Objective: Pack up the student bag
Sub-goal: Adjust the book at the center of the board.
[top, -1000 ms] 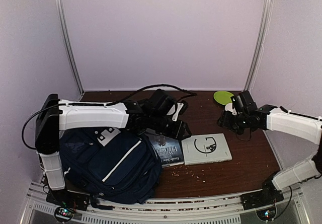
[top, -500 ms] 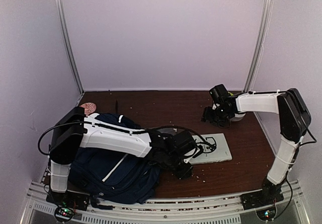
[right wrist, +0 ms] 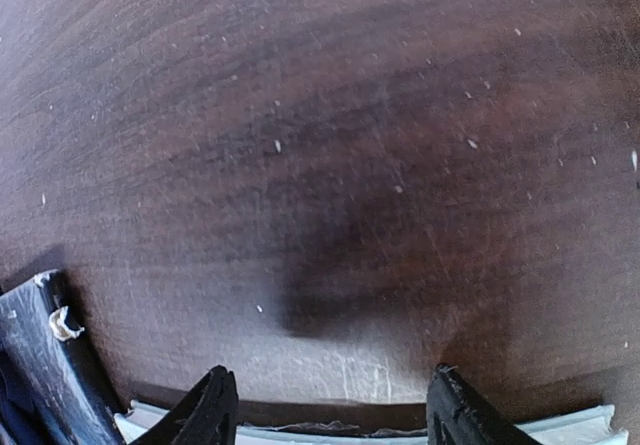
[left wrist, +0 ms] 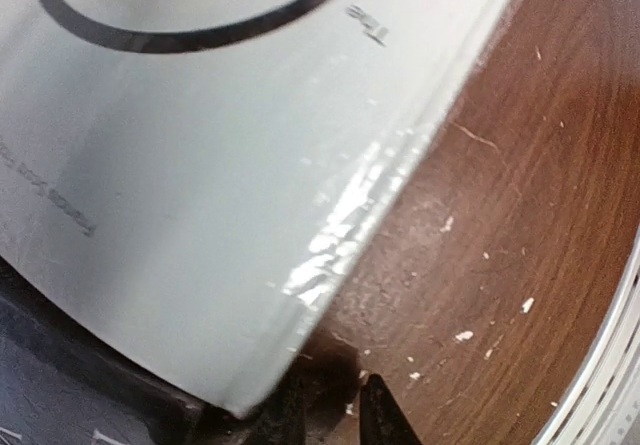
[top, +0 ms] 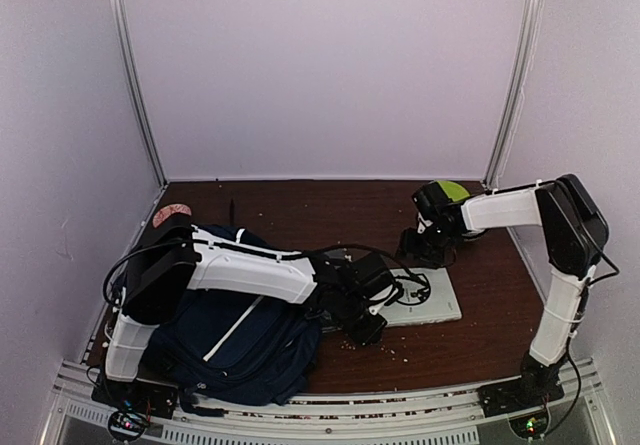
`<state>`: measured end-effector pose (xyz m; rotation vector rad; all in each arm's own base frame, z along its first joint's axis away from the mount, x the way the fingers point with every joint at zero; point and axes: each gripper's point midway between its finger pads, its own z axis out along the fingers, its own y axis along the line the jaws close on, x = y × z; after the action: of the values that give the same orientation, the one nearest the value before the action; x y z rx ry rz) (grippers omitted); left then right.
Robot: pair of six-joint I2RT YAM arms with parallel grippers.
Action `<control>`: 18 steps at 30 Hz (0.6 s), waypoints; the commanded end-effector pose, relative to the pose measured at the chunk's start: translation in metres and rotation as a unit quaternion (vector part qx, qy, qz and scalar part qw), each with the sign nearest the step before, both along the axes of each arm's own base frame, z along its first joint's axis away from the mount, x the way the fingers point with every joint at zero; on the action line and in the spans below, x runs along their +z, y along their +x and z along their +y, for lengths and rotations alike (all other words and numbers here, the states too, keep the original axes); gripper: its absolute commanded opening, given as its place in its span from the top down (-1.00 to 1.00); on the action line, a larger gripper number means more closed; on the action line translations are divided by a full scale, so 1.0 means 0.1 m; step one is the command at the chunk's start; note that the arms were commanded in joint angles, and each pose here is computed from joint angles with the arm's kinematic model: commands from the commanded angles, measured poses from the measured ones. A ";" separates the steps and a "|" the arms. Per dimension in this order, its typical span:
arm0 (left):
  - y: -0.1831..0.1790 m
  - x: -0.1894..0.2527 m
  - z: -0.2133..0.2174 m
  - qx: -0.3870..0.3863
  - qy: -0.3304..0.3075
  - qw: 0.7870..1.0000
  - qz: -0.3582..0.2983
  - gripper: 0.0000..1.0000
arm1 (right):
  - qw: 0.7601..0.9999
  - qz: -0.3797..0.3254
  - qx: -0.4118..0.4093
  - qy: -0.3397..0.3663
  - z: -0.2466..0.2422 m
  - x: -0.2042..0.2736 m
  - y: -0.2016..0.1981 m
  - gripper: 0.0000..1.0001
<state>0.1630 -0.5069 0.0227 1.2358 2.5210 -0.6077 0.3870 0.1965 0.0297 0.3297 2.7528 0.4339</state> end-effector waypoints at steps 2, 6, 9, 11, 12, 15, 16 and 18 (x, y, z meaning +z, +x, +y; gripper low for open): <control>0.27 0.04 -0.04 0.038 -0.036 0.998 0.021 0.27 | 0.999 0.044 -0.009 0.020 -0.10 -0.22 -0.51 -0.28; 0.39 0.16 -0.21 0.040 -0.068 0.996 0.030 0.22 | 0.998 0.045 -0.022 0.036 -0.17 -0.26 -0.85 -0.28; 0.44 0.26 -0.34 0.038 -0.085 0.995 0.032 0.14 | 0.998 0.031 -0.036 0.050 -0.20 -0.20 -1.02 -0.28; 0.48 0.31 -0.42 0.039 -0.094 0.994 0.032 0.10 | 0.997 0.020 -0.048 0.062 -0.23 -0.16 -1.12 -0.28; 0.51 0.33 -0.45 0.041 -0.099 0.994 0.034 0.09 | 0.996 0.013 -0.053 0.069 -0.23 -0.13 -1.16 -0.28; 0.63 0.38 -0.53 0.054 -0.119 0.991 0.041 0.07 | 0.994 0.001 -0.067 0.090 -0.21 -0.08 -1.30 -0.28; 0.69 0.40 -0.55 0.061 -0.127 0.989 0.044 0.06 | 0.993 -0.002 -0.070 0.096 -0.20 -0.06 -1.34 -0.28; 0.81 0.43 -0.57 0.074 -0.143 0.986 0.051 0.04 | 0.992 -0.007 -0.062 0.110 -0.09 -0.04 -1.45 -0.27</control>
<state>0.1784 -0.5345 0.0337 1.1307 2.6365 -0.8415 0.2907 0.1606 0.0417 0.5000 2.5394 0.5653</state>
